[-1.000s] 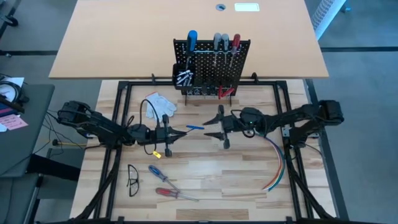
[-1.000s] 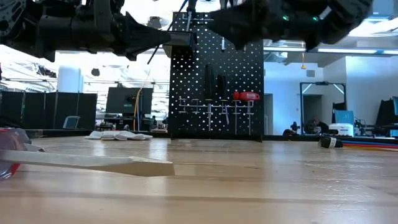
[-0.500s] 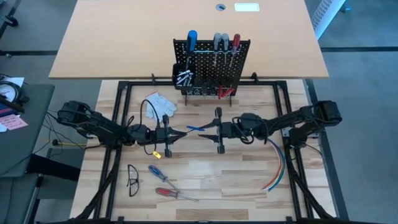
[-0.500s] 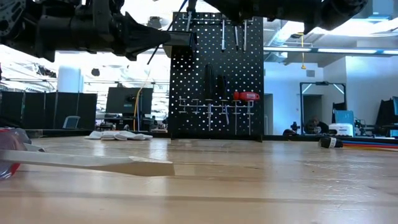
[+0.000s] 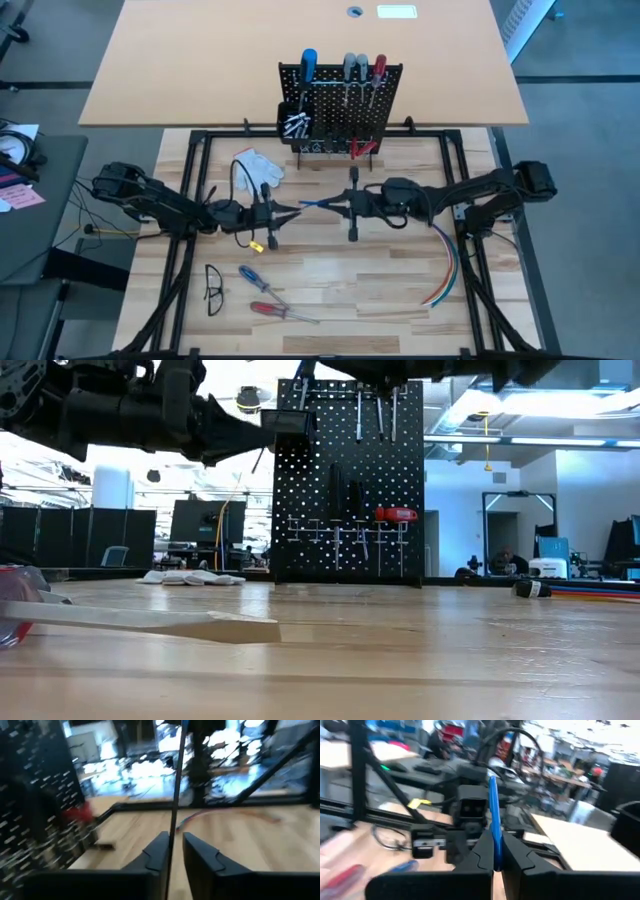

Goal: Hang tools onto peg board
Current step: Hang the blue pick tool on the pegboard

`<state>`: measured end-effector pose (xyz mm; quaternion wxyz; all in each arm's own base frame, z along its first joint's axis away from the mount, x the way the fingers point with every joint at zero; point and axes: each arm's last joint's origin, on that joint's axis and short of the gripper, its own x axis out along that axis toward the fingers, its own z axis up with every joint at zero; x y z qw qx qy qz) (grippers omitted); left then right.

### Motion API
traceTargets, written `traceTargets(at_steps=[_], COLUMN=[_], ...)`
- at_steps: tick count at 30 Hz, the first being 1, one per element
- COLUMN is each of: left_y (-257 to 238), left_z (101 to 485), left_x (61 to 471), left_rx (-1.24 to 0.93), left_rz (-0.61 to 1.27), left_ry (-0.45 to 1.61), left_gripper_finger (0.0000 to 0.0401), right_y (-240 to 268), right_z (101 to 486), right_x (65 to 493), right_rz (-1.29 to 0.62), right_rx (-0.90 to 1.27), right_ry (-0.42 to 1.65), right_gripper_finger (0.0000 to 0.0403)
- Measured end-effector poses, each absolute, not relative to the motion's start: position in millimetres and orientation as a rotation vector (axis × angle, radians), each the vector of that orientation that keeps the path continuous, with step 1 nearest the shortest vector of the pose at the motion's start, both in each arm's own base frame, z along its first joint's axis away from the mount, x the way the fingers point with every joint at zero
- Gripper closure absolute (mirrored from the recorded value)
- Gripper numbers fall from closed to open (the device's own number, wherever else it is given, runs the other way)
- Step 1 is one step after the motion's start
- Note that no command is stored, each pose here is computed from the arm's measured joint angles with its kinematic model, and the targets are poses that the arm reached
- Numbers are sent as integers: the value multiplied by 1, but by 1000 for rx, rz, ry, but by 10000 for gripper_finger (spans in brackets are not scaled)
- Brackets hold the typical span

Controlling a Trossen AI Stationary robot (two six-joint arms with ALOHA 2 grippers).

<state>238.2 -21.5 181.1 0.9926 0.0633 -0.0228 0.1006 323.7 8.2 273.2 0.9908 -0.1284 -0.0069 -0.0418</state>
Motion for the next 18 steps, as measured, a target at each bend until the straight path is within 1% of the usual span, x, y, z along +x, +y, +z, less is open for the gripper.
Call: traceTargets(at_steps=[3,6,8,11,14,18], left_y=[-18,-15,-13,-12,-14,-17], left_z=[174,161,162,165,173,177], left_x=[236,231,227,222,219,218], left_rx=[149,189,189,140,96,98], left_rz=[303,410,475,492,486,470], left_ry=[58,217,250,257,218,203], left_gripper_finger=[322,296,285,280,283,290], right_y=[2,-11,-22,-40,-60,-78], right_z=[285,302,309,306,303,304], right_x=[326,326,326,327,326,324], right_rz=[-173,-336,-426,-467,-510,-488], right_rx=[-293,-350,-376,-380,-351,-296], right_ry=[67,148,196,241,253,226], right_gripper_finger=[389,389,389,389,389,389])
